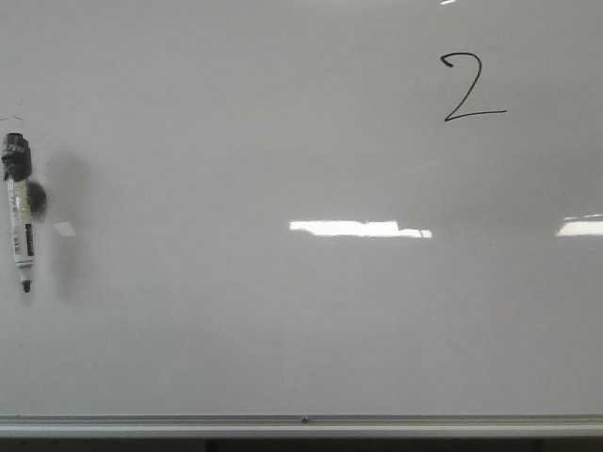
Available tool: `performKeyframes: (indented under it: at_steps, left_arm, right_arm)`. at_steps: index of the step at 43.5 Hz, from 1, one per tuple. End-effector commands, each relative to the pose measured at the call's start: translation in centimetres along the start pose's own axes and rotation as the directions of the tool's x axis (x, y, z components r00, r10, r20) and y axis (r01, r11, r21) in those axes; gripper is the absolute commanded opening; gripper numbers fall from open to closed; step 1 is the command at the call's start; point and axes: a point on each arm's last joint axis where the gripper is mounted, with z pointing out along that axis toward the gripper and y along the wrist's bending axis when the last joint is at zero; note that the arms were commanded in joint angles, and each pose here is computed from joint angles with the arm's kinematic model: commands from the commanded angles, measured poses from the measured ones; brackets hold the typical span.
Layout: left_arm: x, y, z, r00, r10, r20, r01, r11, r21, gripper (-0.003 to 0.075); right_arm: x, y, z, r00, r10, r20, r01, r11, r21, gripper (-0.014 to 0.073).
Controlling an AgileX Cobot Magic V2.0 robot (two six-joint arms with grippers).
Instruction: Write number 2 on whiteboard
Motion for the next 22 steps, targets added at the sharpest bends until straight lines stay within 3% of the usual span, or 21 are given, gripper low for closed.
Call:
performKeyframes:
  at_steps: [1, 12, 22]
  left_arm:
    - [0.0, 0.4, -0.2, 0.986, 0.006, 0.167, 0.004, 0.998, -0.061, -0.0020]
    - [3.4, 1.0, 0.7, 0.978, 0.002, 0.208, 0.023, 0.993, -0.120, -0.0020]
    - [5.7, 0.9, 0.7, 0.967, 0.032, 0.255, -0.005, 0.994, -0.105, -0.0020]
  right_arm:
    - [-1.1, -0.2, -0.2, 0.997, 0.000, 0.080, -0.002, 1.000, 0.019, -0.0069]
    - [-1.1, -0.2, -0.2, 0.997, 0.000, 0.080, -0.002, 1.000, 0.019, -0.0069]
    - [-1.1, -0.2, -0.2, 0.997, 0.000, 0.079, -0.002, 1.000, 0.019, -0.0069]
